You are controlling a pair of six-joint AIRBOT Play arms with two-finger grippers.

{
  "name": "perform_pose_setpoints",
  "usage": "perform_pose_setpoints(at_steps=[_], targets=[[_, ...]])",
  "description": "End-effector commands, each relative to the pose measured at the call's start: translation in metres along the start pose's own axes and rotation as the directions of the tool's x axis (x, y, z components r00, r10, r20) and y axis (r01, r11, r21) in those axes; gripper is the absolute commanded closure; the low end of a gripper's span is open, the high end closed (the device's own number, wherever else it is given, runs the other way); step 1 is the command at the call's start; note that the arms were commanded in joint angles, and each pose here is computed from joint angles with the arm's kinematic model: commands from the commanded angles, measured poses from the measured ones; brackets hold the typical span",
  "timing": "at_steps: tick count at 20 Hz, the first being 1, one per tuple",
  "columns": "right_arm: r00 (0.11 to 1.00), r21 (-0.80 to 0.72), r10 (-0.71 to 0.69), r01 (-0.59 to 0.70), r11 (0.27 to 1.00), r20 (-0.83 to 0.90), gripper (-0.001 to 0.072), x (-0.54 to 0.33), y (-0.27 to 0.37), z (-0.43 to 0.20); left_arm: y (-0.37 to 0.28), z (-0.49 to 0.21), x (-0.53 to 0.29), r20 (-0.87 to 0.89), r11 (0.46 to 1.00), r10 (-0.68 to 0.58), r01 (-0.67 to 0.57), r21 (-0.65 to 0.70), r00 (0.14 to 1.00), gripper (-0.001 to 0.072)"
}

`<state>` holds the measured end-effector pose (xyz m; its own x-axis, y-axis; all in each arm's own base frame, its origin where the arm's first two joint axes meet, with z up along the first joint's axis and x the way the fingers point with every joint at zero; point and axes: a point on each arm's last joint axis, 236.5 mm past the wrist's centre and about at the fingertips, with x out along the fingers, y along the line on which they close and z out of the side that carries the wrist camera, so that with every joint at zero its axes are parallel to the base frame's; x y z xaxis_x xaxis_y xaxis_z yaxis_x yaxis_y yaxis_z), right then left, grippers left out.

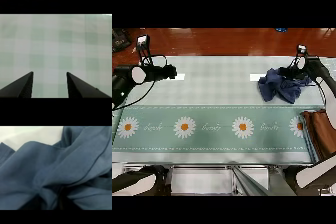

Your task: Fold the shirts.

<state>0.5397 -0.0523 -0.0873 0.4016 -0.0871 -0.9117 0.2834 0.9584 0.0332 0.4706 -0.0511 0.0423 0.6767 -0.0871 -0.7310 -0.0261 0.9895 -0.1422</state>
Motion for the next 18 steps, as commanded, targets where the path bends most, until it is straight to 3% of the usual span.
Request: perform_pose_setpoints(at_steps=[1, 5, 10, 15, 18], targets=[[0.992, -0.020, 0.061, -0.064, 0.998, -0.108, 0.0683, -0.001, 0.011, -0.020, 0.017, -0.016, -0.015, -0.122, 0.999, 0.039, -0.040, -0.013, 0.992, 0.0199], [0.981, -0.108, 0.140, -0.126, 0.986, 0.136, 0.0684, -0.103, 0.032, 0.064, 0.039, 0.007, -0.074, -0.120, 0.997, 0.050, -0.057, -0.054, 0.991, 0.0199], [0.794, -0.277, 0.306, -0.180, 0.944, 0.525, 0.0684, -0.322, 0.072, 0.141, -0.002, -0.032, -0.132, -0.110, 0.992, -0.111, 0.103, -0.072, 0.988, 0.0199], [0.596, -0.439, 0.427, -0.136, 0.888, 0.680, 0.0684, -0.478, 0.105, 0.118, -0.022, -0.080, -0.136, -0.158, 0.985, -0.167, 0.158, -0.070, 0.973, 0.0198], [0.509, -0.542, 0.521, -0.122, 0.832, 0.685, 0.0684, -0.540, 0.130, 0.082, -0.024, -0.061, -0.134, -0.075, 0.982, -0.177, 0.171, -0.078, 0.981, 0.0199]])
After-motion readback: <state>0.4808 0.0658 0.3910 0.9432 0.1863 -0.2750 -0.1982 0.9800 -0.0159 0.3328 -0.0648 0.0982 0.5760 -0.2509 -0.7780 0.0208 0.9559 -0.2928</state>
